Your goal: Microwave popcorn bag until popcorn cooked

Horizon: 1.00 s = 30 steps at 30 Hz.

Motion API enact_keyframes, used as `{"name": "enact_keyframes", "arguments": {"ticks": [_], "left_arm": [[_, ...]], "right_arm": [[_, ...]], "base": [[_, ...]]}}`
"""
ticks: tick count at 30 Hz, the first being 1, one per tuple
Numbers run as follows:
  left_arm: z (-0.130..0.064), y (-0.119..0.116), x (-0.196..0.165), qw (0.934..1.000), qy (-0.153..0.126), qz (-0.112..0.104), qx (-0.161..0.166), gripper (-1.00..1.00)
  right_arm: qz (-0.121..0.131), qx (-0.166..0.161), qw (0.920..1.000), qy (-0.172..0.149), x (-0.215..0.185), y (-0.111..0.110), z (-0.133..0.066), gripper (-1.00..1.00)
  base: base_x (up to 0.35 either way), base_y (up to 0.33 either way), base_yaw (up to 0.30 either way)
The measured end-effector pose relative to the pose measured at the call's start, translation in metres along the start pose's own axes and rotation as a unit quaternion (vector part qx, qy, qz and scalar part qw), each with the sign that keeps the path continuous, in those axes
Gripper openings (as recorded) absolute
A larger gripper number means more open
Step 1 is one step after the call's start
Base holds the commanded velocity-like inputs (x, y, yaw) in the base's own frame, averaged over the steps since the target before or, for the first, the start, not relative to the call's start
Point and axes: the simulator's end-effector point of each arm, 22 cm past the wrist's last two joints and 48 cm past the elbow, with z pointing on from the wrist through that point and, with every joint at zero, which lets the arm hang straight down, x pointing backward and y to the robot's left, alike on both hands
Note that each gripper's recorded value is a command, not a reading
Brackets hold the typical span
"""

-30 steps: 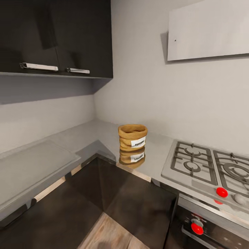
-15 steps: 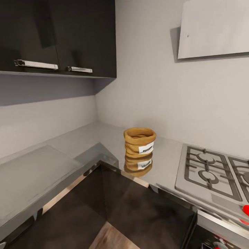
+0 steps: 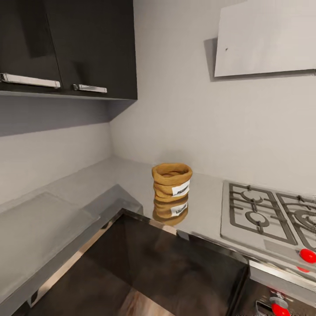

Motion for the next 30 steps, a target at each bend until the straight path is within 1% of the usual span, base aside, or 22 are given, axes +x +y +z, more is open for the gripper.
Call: {"name": "enact_keyframes", "arguments": {"ticks": [20,30], "left_arm": [[0.0001,-0.0007,-0.0038,1.0000,-0.005,0.000,0.001,1.00],[0.0000,-0.0003,-0.0036,1.0000,-0.005,-0.001,0.000,1.00]], "right_arm": [[0.001,0.002,1.0000,-0.004,-0.0031,-0.0021,-0.0002,1.00],[-0.002,0.001,1.0000,-0.005,-0.0037,-0.0017,-0.0004,1.00]], "base": [[0.004,0.009,-0.230],[0.293,0.000,-0.011]]}}
